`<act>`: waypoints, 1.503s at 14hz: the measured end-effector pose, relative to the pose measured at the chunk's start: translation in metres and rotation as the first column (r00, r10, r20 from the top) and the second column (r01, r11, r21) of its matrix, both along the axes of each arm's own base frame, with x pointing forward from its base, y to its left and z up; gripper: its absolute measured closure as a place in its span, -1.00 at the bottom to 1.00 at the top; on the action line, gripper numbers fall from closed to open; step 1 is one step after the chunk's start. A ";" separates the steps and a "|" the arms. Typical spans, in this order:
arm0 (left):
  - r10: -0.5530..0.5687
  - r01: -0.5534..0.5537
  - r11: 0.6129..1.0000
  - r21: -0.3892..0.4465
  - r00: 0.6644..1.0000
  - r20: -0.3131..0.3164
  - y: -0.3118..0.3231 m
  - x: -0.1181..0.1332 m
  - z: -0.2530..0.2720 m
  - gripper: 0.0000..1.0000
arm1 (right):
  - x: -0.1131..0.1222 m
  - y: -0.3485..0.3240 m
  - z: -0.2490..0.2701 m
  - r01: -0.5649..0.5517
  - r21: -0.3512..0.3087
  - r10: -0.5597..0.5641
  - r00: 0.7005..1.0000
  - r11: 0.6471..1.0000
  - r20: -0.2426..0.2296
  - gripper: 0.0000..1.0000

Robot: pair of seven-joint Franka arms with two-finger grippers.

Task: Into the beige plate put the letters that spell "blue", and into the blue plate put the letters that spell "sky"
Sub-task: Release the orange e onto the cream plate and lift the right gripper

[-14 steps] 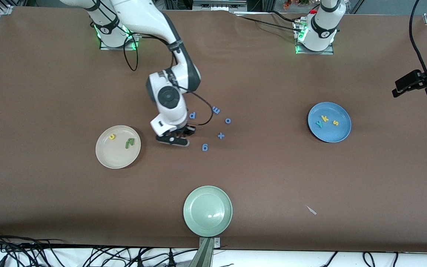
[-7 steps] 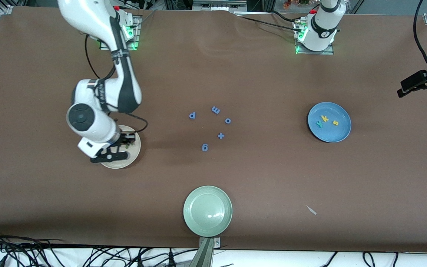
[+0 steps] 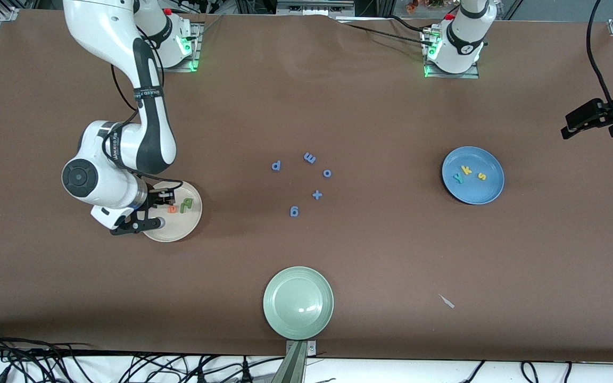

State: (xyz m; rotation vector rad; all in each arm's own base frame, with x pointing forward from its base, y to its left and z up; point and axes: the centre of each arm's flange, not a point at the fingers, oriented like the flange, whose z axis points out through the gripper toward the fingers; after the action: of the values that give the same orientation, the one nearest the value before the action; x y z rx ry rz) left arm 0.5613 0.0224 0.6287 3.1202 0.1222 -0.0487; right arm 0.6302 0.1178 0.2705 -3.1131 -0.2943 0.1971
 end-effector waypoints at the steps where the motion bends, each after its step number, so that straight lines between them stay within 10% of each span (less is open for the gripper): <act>1: 0.001 -0.001 1.000 0.000 1.000 0.000 0.001 0.000 0.000 -1.00 | 0.001 0.001 0.001 -0.001 0.001 0.001 1.000 1.000 0.002 0.05; 8: -0.007 0.007 1.000 0.000 1.000 -0.010 -0.004 0.003 -0.006 -1.00 | 0.013 0.027 0.055 0.036 0.029 -0.035 0.999 0.999 -0.013 0.00; 14: -0.036 0.036 0.999 -0.001 0.999 -0.005 -0.019 0.004 -0.004 -1.00 | 0.021 0.048 0.180 -0.024 -0.122 0.028 0.999 0.992 0.028 -1.00; 21: -0.034 0.034 0.999 -0.001 0.999 0.001 -0.019 0.005 -0.001 -1.00 | 0.015 0.025 0.248 -0.035 -0.061 0.038 0.998 0.998 0.053 -1.00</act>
State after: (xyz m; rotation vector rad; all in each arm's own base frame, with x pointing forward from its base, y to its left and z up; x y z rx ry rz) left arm 0.5659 0.0037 0.6280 3.1218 0.0686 -0.0472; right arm 0.6453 0.1431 0.5185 -3.1783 -0.3527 0.1246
